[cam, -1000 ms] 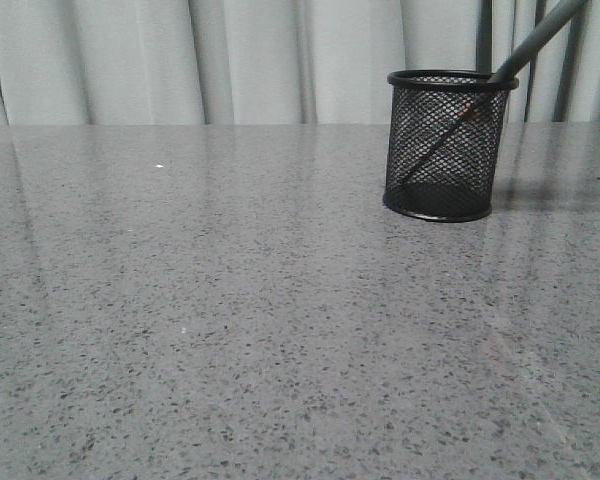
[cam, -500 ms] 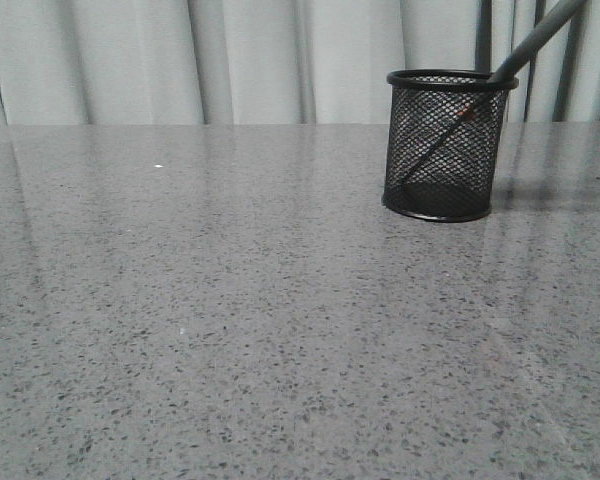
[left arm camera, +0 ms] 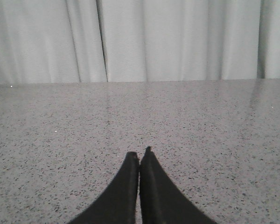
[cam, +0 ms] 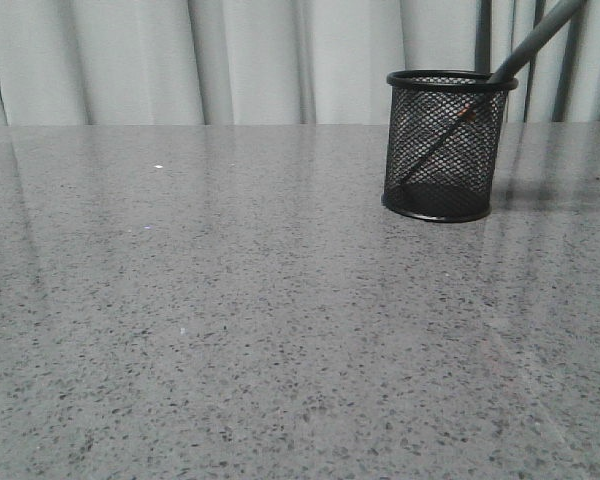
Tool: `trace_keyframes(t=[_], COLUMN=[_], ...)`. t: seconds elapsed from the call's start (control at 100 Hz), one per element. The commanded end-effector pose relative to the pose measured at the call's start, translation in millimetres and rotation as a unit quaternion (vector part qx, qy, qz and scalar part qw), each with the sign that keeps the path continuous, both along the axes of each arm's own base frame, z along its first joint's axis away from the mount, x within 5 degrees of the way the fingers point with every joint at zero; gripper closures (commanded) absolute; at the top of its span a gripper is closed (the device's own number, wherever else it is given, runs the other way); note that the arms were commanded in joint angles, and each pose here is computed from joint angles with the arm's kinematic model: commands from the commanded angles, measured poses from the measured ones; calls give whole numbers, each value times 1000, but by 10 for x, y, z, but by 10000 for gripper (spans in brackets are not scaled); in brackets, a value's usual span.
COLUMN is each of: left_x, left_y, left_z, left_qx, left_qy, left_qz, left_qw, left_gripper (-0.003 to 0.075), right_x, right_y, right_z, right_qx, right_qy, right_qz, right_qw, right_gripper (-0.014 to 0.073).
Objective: Put scissors into bucket
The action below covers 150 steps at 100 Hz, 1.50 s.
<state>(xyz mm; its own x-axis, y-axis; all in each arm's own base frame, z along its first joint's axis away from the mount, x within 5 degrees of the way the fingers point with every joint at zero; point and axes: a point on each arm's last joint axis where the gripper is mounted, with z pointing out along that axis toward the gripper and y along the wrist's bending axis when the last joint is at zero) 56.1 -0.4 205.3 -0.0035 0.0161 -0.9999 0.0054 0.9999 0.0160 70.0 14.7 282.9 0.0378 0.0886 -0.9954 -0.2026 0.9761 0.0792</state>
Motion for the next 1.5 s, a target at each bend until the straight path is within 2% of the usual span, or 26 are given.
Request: trace_keyframes(t=[0.0, 1.01, 1.09, 1.22, 1.28, 1.49], left_x=[-10, -10, -10, -10, -10, -10], left_y=[4, 4, 4, 4, 4, 4], left_z=[-15, -10, -10, -10, -10, -10], left_qx=[-5, -13, -13, -13, -13, -13], left_qy=[-35, -38, -38, -38, -38, -38], left_qz=[3, 2, 2, 2, 2, 2], left_qw=[999, 999, 999, 999, 999, 999], left_gripper=[741, 741, 741, 741, 741, 741], right_x=[-8, -8, 0, 28, 26, -78], right_y=[-32, -32, -29, -47, -79, -133], right_z=[157, 157, 152, 37, -56, -433], right_qx=[11, 11, -13, -59, -50, -62], right_qy=[-47, -47, -48, -39, -30, -25], right_qz=[-17, -17, -19, -37, -57, -94], right_qw=[999, 999, 999, 997, 997, 993], right_gripper=[661, 661, 661, 661, 661, 661])
